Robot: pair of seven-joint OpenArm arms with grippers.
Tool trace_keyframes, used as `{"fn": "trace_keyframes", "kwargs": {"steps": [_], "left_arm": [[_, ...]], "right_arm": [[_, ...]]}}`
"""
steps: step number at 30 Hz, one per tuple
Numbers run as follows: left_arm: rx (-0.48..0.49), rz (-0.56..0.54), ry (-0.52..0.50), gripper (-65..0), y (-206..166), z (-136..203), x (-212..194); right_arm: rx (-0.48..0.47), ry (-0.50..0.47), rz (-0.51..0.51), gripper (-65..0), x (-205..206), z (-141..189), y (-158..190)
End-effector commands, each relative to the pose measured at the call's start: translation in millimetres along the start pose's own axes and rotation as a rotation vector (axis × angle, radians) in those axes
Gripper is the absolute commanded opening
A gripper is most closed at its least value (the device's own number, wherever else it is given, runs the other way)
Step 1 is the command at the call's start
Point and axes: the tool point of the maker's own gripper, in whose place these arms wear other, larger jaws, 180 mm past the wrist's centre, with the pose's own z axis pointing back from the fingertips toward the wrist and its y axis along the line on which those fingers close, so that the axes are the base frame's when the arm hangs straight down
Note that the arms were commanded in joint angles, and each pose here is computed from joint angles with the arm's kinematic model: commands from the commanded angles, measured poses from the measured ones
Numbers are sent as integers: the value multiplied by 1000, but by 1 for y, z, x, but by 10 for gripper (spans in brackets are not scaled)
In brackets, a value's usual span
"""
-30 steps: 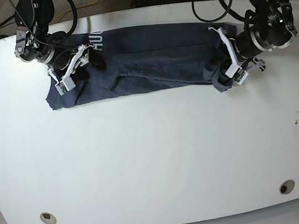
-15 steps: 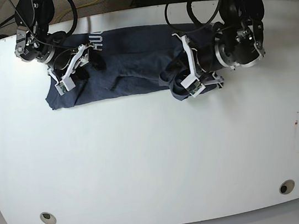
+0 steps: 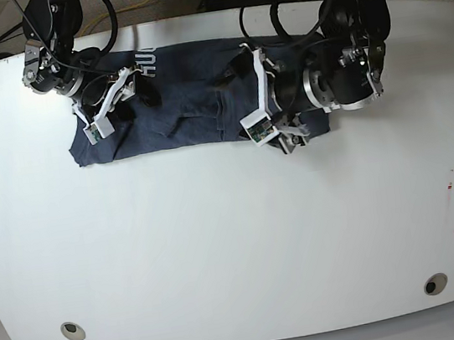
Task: Fold the T-shirt properly
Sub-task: 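Fold the strip end held by the left gripper toward the right gripper, then fold the strip end held by the right gripper toward the left gripper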
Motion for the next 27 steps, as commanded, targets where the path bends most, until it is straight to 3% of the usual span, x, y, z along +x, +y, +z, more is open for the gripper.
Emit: {"fn": "trace_keyframes", "kwargs": {"steps": [1, 7, 13, 16, 17, 19, 23, 27], "left_arm": [[78, -6, -61, -133, 23, 16, 15], [278, 98, 66, -174, 75, 61, -44], [349, 177, 169, -413, 78, 83, -91], [365, 189, 224, -525, 75, 85, -108], [369, 192, 242, -537, 74, 84, -112], [346, 205, 264, -539, 69, 75, -119], [321, 251, 308, -539, 67, 67, -139], [317, 266, 313, -539, 68, 66, -144]], "right_arm": [[-18, 23, 17, -257, -2, 4, -4], [43, -80, 48, -249, 34, 16, 16], [6, -216, -62, -224, 62, 52, -17], [-19, -274, -130, -76, 69, 69, -40], [-44, -281, -143, -32, 69, 77, -52], [-76, -287, -197, -6, 63, 85, -73], [-109, -251, -335, -46, 30, 88, -106], [-85, -208, -396, -51, 10, 76, -106]]}}
